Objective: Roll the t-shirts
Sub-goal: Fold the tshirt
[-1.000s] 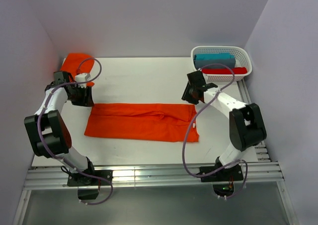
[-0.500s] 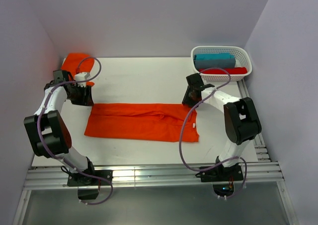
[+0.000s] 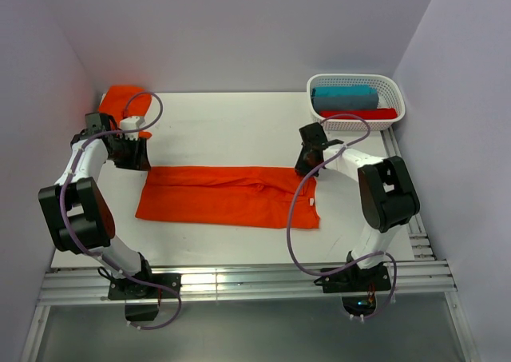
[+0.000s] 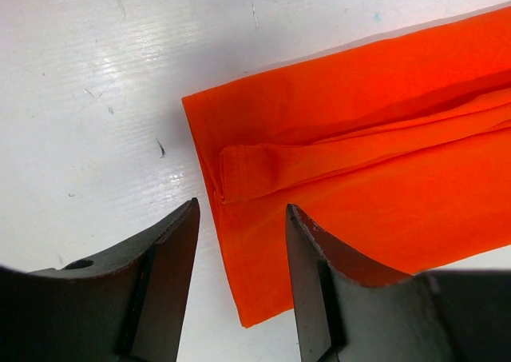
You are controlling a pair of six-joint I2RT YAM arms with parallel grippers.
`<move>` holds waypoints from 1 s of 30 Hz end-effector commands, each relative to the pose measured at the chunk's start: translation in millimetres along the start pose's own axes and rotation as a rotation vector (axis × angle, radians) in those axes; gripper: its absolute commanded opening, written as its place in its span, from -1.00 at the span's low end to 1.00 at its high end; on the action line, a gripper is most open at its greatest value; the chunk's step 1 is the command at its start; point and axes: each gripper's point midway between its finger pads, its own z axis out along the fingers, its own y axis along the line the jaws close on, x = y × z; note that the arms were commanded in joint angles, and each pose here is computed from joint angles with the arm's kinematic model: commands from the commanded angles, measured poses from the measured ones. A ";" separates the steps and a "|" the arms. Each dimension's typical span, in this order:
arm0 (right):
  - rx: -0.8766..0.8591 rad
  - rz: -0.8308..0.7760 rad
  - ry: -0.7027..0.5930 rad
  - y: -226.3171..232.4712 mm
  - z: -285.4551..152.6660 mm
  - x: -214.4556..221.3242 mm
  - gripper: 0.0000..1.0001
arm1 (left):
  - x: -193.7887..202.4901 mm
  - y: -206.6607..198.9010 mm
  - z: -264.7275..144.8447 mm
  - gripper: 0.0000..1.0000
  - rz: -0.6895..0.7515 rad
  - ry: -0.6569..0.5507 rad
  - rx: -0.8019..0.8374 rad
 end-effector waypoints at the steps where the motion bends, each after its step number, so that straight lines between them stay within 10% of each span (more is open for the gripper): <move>1: -0.029 0.019 -0.031 3.9 -4.9 -6.9 -0.74 | -10.6 0.5 -3.2 0.04 0.020 -0.029 0.009; 5: -0.070 0.031 -0.062 10.8 -18.9 -12.9 -0.99 | -11.0 1.6 -3.1 0.04 0.021 -0.030 0.004; 30: -0.145 0.021 -0.103 -3.8 -82.0 82.2 -1.00 | 12.4 7.0 15.4 0.04 0.012 0.028 -0.004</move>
